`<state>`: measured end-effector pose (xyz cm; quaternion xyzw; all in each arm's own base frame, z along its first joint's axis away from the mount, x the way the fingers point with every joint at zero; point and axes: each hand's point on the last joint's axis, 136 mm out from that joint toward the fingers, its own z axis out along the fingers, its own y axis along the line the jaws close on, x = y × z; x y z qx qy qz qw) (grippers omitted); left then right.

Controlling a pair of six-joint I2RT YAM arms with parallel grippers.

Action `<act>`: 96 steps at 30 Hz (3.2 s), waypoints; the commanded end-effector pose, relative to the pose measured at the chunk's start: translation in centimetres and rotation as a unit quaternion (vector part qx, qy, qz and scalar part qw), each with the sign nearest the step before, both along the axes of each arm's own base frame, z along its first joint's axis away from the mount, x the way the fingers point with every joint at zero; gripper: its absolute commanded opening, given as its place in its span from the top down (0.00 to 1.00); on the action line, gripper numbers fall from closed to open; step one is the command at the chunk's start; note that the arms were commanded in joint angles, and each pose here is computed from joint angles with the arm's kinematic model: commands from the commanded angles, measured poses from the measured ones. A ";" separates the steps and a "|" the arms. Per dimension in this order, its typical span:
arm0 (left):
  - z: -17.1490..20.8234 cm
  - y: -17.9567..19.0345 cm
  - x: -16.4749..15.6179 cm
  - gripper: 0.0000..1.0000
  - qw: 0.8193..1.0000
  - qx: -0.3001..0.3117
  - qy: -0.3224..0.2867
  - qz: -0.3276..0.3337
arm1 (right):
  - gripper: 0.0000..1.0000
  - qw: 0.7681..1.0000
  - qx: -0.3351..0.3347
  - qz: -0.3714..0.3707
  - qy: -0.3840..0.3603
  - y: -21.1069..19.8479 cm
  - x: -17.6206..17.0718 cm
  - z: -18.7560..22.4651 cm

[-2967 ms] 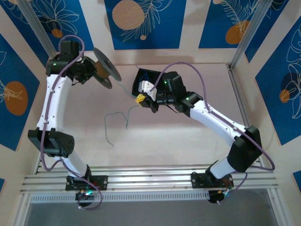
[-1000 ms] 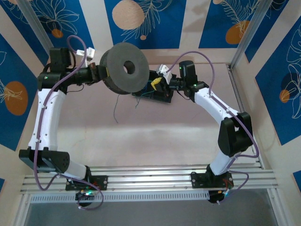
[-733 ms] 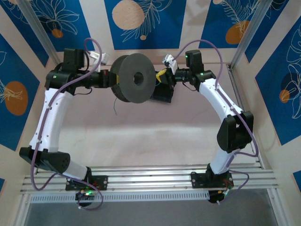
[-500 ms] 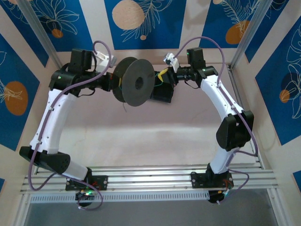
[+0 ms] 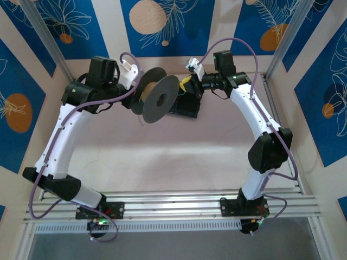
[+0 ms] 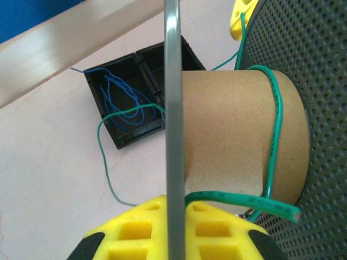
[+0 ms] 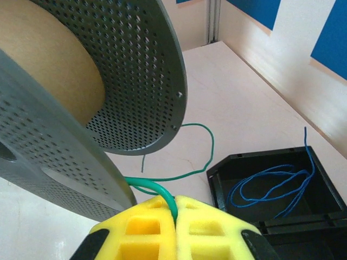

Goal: Wrap the cables

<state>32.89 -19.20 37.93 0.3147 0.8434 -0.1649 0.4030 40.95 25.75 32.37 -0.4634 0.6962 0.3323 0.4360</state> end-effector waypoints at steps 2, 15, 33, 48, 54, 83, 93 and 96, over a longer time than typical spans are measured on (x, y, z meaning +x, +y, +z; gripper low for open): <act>3.5 -0.7 0.3 1.00 0.999 -0.043 -0.034 -0.005 | 0.71 0.998 0.048 0.000 -0.048 -0.4 -1.8 3.5; 8.0 0.4 -0.2 1.00 0.990 -0.129 -0.024 0.060 | 0.27 0.989 0.133 -0.067 0.019 -3.7 -2.5 1.6; 12.0 -0.6 0.7 1.00 0.915 -0.366 0.068 0.156 | 0.01 0.924 0.311 -0.152 0.165 -0.6 -4.9 -4.4; 13.3 -1.7 0.3 1.00 0.887 -0.433 0.094 0.131 | 0.31 0.894 0.383 -0.138 0.190 -0.4 -2.5 -5.9; 13.1 -1.9 0.0 1.00 0.885 -0.437 0.100 0.125 | 0.45 0.893 0.397 -0.130 0.168 -0.7 -2.1 -5.3; 12.4 -1.6 -0.8 1.00 0.895 -0.418 0.094 0.123 | 1.00 0.888 0.400 -0.151 0.167 -2.1 -1.1 -3.8; 9.0 -0.9 -3.5 1.00 0.944 -0.302 0.099 0.090 | 1.00 0.897 0.295 -0.217 0.249 -6.5 -1.6 -4.1; 7.5 0.1 -4.3 1.00 0.962 -0.247 0.080 0.088 | 1.00 0.888 0.271 -0.226 0.294 -8.3 -1.7 -3.4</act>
